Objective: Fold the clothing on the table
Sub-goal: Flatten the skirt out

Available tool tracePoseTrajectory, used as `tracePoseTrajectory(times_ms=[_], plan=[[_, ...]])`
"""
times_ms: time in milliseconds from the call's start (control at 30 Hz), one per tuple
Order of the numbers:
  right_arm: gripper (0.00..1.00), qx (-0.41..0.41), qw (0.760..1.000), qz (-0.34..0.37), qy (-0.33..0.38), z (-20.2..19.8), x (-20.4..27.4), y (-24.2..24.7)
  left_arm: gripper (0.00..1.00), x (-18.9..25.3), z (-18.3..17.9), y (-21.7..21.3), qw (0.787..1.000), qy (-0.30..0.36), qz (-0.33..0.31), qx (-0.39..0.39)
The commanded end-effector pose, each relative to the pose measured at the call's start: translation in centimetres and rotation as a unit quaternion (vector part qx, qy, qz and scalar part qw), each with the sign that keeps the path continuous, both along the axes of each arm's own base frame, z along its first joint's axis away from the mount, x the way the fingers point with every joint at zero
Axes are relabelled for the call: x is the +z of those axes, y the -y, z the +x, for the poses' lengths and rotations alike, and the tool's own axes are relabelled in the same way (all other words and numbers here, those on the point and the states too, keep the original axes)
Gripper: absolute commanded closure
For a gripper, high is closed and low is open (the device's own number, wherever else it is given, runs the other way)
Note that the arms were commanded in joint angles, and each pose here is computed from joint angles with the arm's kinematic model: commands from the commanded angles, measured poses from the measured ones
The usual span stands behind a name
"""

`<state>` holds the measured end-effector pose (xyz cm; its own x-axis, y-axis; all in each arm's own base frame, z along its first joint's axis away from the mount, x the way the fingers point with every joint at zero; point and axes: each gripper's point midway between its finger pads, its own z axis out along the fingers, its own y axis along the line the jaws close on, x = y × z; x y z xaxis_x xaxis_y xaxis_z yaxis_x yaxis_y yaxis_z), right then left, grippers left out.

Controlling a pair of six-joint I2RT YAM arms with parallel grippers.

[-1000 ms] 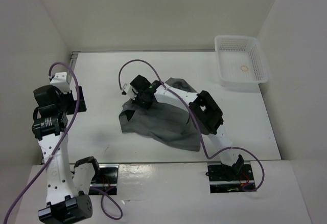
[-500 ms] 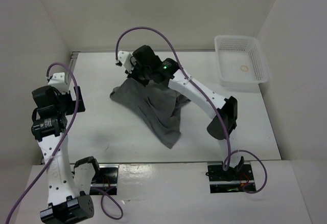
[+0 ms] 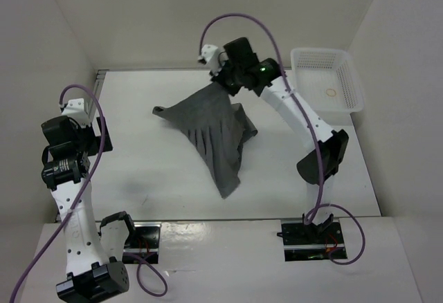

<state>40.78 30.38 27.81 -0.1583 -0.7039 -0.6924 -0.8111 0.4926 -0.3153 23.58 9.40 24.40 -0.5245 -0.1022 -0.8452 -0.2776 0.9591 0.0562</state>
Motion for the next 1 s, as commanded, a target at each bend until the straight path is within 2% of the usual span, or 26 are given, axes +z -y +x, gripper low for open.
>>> tracePoseTrajectory(times_ms=[0,133,267,367,533,700,800,967], plan=[[1.00,-0.134,0.981,0.064,0.127,3.7,11.0,10.0,0.00,0.2,0.3,-0.3,1.000,0.012,-0.002,0.010],[1.00,-0.194,0.962,0.095,0.168,5.0,14.9,14.7,0.00,0.0,0.5,-0.2,1.000,0.009,-0.006,0.006],[1.00,-0.226,0.949,0.093,0.197,5.5,16.3,15.9,0.00,0.0,0.4,-0.4,1.000,0.009,-0.006,0.010],[1.00,-0.215,0.951,0.106,0.197,5.3,17.0,15.4,0.00,0.0,0.4,-0.4,1.000,0.009,-0.006,0.010],[1.00,-0.113,0.973,0.145,0.142,2.9,16.0,10.1,0.00,0.0,0.4,-0.3,1.000,0.010,-0.008,0.006],[1.00,0.002,0.981,0.175,0.081,-0.9,15.2,4.9,0.00,0.1,0.6,0.2,1.000,0.011,-0.009,-0.015],[1.00,0.078,0.974,0.203,0.061,-3.4,16.3,2.7,0.00,-0.2,0.7,1.2,0.999,0.006,-0.013,-0.049],[1.00,0.150,0.959,0.239,0.035,-5.6,17.4,0.8,0.00,-0.3,1.6,5.0,0.983,0.007,-0.042,-0.181]])
